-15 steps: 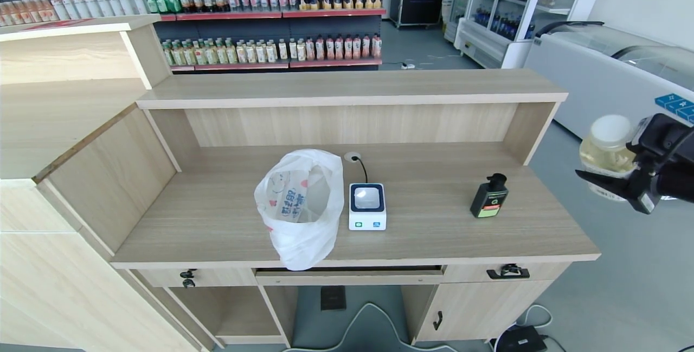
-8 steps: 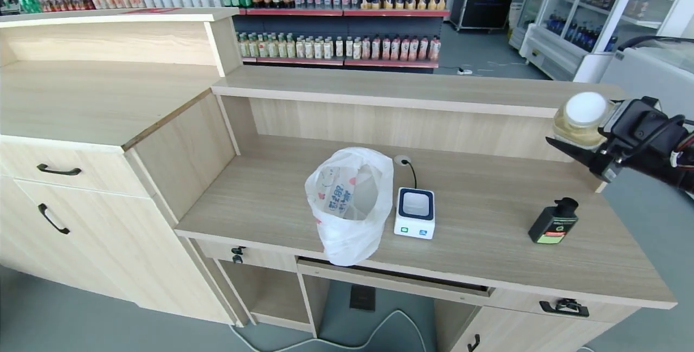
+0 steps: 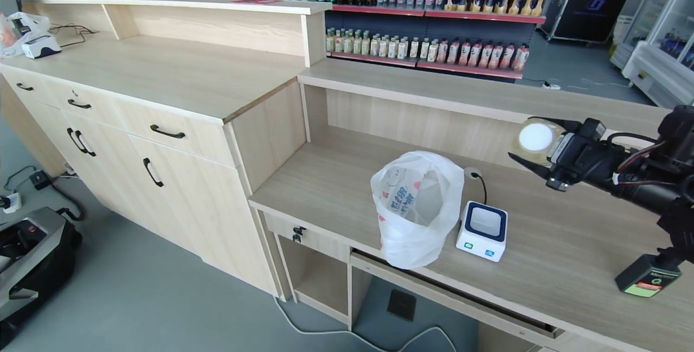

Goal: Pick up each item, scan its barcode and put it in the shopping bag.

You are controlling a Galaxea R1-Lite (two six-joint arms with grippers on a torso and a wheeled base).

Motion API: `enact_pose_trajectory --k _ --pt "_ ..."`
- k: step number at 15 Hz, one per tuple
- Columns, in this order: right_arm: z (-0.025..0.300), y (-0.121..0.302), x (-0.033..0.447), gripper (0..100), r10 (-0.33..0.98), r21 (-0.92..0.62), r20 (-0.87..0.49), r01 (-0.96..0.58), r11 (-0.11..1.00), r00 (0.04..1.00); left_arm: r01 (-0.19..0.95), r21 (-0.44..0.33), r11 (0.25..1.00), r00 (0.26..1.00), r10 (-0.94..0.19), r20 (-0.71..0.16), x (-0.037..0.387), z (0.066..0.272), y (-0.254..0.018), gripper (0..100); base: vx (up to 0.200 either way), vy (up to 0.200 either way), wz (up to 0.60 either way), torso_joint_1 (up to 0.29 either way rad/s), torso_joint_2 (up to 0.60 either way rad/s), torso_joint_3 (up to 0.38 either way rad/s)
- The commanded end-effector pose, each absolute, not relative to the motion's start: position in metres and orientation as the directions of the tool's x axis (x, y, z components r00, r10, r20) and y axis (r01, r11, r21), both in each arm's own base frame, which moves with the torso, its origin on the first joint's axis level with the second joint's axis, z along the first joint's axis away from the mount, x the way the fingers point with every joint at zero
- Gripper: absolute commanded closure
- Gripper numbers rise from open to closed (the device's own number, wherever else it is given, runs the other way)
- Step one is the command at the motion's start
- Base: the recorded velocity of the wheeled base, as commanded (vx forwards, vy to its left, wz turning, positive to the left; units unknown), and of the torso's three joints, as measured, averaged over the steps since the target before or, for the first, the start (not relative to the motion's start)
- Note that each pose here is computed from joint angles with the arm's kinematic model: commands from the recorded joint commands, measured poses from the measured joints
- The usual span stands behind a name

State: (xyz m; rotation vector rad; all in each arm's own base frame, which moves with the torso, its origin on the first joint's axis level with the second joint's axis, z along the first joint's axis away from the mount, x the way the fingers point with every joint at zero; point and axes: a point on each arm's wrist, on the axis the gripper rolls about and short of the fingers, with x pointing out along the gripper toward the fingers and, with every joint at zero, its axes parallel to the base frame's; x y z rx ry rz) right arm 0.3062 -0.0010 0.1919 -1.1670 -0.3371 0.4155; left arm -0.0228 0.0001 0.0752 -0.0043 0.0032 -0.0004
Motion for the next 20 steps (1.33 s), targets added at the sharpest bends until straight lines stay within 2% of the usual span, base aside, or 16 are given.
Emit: enact_pose_trajectory --k 1,3,5,8,20 --pt "0.162 -0.011 0.318 100 0.485 -0.919 -0.033 -0.217 0.329 0.874 0.0 -0.005 1.0 1.0 0.0 -0.002 -0.023 0.075 0.0 0 0.0 0.0 0.0 0.0 0.0 0.0" --pt "0.152 -0.017 0.323 100 0.51 -0.913 -0.053 -0.249 0.323 0.858 -0.002 -0.005 1.0 1.0 0.002 -0.002 -0.023 0.075 0.0 0 0.0 0.0 0.0 0.0 0.0 0.0" --pt "0.14 -0.031 0.326 100 0.496 -0.936 -0.087 -0.242 0.256 0.864 -0.002 -0.005 1.0 1.0 0.002 -0.002 -0.023 0.075 0.0 0 0.0 0.0 0.0 0.0 0.0 0.0" --pt "0.123 -0.031 0.326 100 0.518 -0.935 -0.127 -0.276 0.222 0.846 -0.002 -0.005 1.0 1.0 0.002 -0.002 -0.023 0.075 0.0 0 0.0 0.0 0.0 0.0 0.0 0.0" --pt "0.081 -0.031 0.354 100 0.582 -0.924 -0.15 -0.323 0.205 0.799 0.0 -0.005 1.0 1.0 0.0 -0.002 -0.023 0.075 0.0 0 0.0 0.0 0.0 0.0 0.0 0.0"
